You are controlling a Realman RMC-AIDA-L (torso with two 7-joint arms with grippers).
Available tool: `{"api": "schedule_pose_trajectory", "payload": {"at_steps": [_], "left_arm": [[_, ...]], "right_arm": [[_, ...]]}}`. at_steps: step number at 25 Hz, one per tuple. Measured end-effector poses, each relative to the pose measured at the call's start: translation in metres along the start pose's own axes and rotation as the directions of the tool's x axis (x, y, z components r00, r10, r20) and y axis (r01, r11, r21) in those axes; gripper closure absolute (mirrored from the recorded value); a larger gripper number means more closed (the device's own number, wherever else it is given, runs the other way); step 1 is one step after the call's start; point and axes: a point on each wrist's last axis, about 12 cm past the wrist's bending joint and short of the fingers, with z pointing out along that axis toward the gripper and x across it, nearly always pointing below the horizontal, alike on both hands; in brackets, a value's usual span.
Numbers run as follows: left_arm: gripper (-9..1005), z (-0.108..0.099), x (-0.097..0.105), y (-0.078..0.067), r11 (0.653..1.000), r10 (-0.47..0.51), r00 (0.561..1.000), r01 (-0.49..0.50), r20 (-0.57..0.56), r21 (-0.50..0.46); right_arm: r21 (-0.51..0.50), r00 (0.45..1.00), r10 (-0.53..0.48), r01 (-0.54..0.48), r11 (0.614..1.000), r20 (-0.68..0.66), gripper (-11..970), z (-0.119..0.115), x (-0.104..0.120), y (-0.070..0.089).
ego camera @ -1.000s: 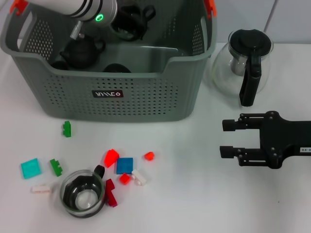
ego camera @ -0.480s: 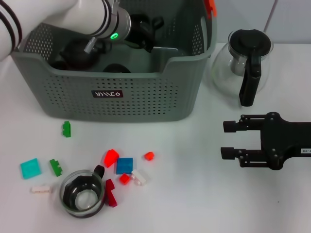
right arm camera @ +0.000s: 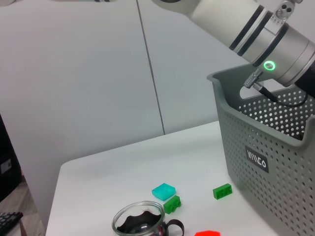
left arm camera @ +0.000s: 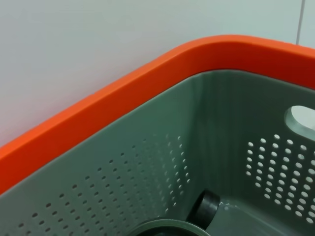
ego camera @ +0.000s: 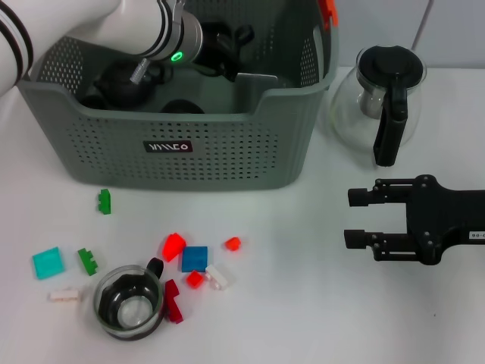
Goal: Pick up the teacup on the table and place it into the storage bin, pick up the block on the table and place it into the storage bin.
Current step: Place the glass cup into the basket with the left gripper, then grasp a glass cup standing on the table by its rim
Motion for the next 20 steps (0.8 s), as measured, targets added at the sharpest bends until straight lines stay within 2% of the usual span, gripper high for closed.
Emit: {"api": "schedule_pose_trajectory", "payload": {"at_steps": [8, 11, 14, 17, 20], "left_arm": [[928, 0.003, 0.002, 0.0, 1.0, -0.008, 0.999, 0.008, -0.037, 0.01], [795, 0.002, -0.001, 0.0, 1.0, -0.017, 0.999, 0.017, -0.031, 0.012], [676, -0.008, -0.007, 0.004, 0.997, -0.06, 0.998, 0.06, -0.003, 0.04], [566, -0.041, -0.019, 0.015, 0.988, -0.13, 0.986, 0.12, 0.104, 0.095], [555, -0.088, -0.023, 0.029, 0.97, -0.204, 0.953, 0.166, 0.224, 0.179]], "right_arm": [[-0.001, 1.0, -0.003, 0.003, 1.0, -0.002, 272, 0.0, -0.001, -0.001], [-0.001, 1.0, -0.003, 0.003, 1.0, -0.002, 272, 0.0, -0.001, -0.001], [0.0, 1.0, -0.002, 0.002, 1.0, -0.003, 272, -0.001, 0.0, -0.001], [0.001, 1.0, -0.002, 0.002, 1.0, -0.004, 272, -0.002, 0.0, 0.0], [0.0, 1.0, -0.003, 0.003, 1.0, -0.004, 272, -0.002, -0.001, 0.0]]}}
